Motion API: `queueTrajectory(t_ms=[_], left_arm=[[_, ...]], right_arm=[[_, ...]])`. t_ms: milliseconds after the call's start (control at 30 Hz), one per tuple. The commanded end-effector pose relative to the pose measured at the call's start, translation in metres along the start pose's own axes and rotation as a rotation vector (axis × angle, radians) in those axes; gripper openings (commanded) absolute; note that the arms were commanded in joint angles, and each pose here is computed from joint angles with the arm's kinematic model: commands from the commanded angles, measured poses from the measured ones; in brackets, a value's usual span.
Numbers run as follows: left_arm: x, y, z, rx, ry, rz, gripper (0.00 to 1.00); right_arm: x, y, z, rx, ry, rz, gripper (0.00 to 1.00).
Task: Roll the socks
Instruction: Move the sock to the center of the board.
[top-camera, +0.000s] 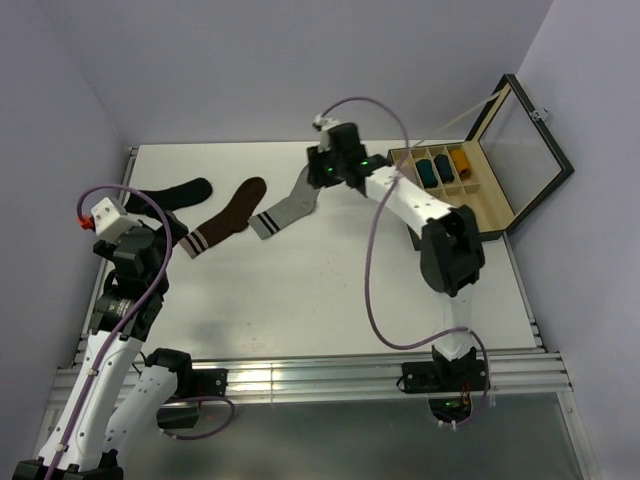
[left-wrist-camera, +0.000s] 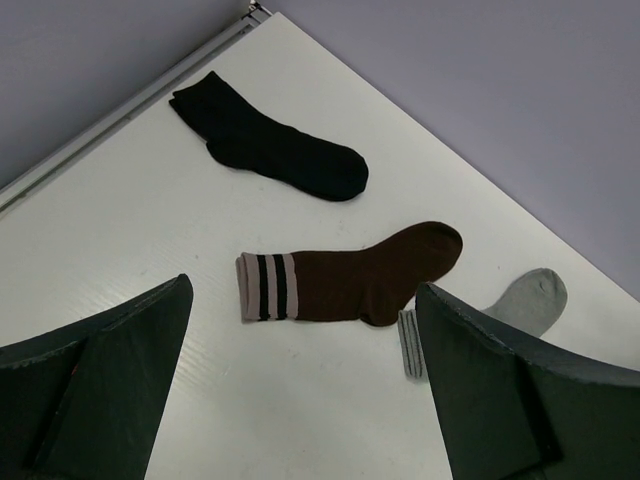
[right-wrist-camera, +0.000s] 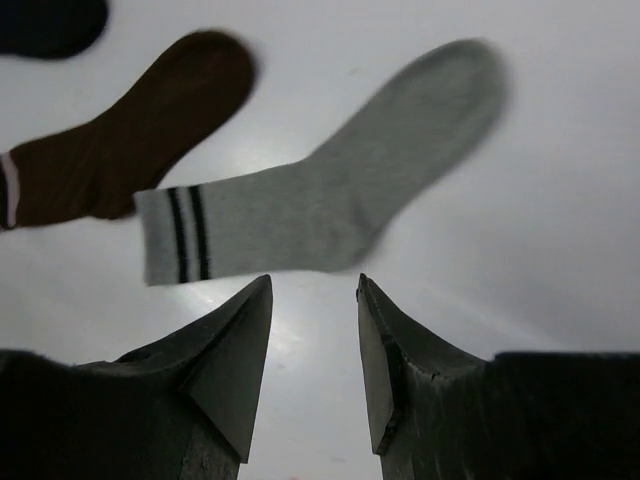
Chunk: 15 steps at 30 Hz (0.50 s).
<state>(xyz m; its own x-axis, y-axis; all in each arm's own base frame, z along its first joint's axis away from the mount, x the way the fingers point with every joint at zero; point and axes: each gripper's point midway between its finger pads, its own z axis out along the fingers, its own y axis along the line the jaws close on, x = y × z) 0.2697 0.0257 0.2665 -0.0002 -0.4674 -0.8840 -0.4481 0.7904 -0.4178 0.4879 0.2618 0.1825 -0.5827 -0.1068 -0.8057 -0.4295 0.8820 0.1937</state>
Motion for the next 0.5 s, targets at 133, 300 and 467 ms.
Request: queueTrajectory(t_ms=[133, 300, 467], left_arm=[[0.001, -0.009, 0.0, 0.045, 0.008, -0.024, 0.99], [0.001, -0.009, 0.0, 0.047, 0.011, -0.025, 1.0], [0.002, -0.01, -0.001, 0.052, 0.013, -0.027, 1.0]], right_arm=[[0.035, 0.088, 0.073, -0.152, 0.033, 0.027, 0.47], [0.052, 0.114, 0.102, -0.207, 0.055, 0.061, 0.47], [0.079, 0.103, 0.122, -0.163, 0.099, 0.095, 0.47]])
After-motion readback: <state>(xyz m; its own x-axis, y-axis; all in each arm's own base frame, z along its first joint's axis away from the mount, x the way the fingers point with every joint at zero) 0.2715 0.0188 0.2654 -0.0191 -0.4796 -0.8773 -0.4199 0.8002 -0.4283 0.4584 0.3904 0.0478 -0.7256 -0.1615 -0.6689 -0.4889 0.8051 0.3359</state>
